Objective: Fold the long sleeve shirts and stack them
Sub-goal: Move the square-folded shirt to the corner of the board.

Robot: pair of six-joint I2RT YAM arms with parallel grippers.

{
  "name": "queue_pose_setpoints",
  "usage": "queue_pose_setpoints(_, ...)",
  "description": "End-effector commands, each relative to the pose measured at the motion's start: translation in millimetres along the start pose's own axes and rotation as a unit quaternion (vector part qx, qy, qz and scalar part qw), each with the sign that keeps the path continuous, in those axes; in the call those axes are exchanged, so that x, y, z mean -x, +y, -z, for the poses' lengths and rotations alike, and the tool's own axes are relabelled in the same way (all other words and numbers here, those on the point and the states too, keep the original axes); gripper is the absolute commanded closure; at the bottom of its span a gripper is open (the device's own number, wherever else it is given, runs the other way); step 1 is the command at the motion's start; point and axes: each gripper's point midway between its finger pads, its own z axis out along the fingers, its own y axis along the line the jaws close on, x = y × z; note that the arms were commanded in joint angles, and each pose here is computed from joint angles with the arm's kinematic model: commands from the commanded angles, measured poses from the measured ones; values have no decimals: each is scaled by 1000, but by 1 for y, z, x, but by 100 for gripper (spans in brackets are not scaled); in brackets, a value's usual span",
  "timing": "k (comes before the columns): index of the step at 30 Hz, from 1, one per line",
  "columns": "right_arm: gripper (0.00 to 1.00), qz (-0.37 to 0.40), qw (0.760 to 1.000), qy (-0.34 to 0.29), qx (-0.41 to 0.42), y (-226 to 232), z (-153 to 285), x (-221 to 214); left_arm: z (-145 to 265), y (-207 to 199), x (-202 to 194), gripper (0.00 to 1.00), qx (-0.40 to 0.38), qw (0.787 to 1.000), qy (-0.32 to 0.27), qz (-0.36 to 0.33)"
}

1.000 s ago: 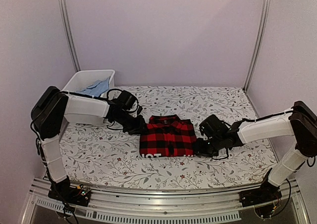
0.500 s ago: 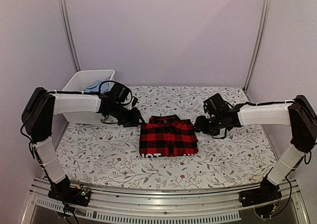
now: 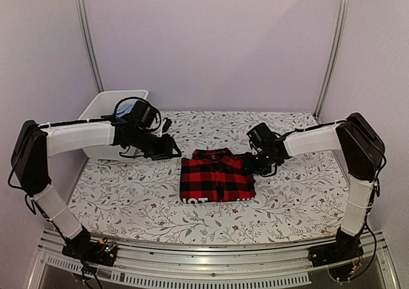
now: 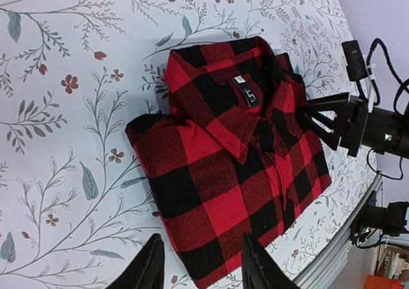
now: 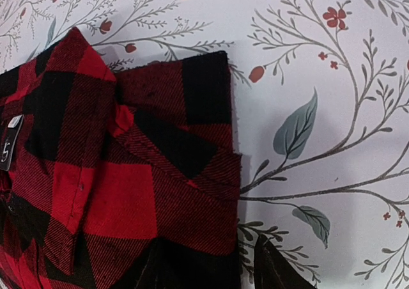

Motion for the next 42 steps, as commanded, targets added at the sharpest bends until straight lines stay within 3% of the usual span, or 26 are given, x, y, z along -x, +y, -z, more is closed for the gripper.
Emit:
queue_pose_setpoints(1, 55, 11, 1000, 16, -17, -2, -10, -6, 10, 1, -3, 59, 0, 1000, -2, -7)
queue_pose_setpoints(8, 64, 16, 998, 43, -31, 0, -27, -23, 17, -6, 2, 59, -11, 1000, -10, -11)
queue_pose_setpoints(11, 76, 14, 998, 39, -38, -2, -28, -19, 20, -10, 4, 59, -17, 1000, -13, -13)
queue_pose_setpoints(15, 100, 14, 998, 30, -51, -12, -28, -5, 27, -13, 7, 59, -19, 999, -19, -18)
queue_pose_setpoints(28, 100, 18, 993, -28, -110, -82, -8, 77, 44, -22, 7, 59, -30, 999, -23, -29)
queue_pose_setpoints(42, 100, 33, 976, -90, -194, -192, 16, 200, 57, -33, 4, 60, -54, 997, -20, -45)
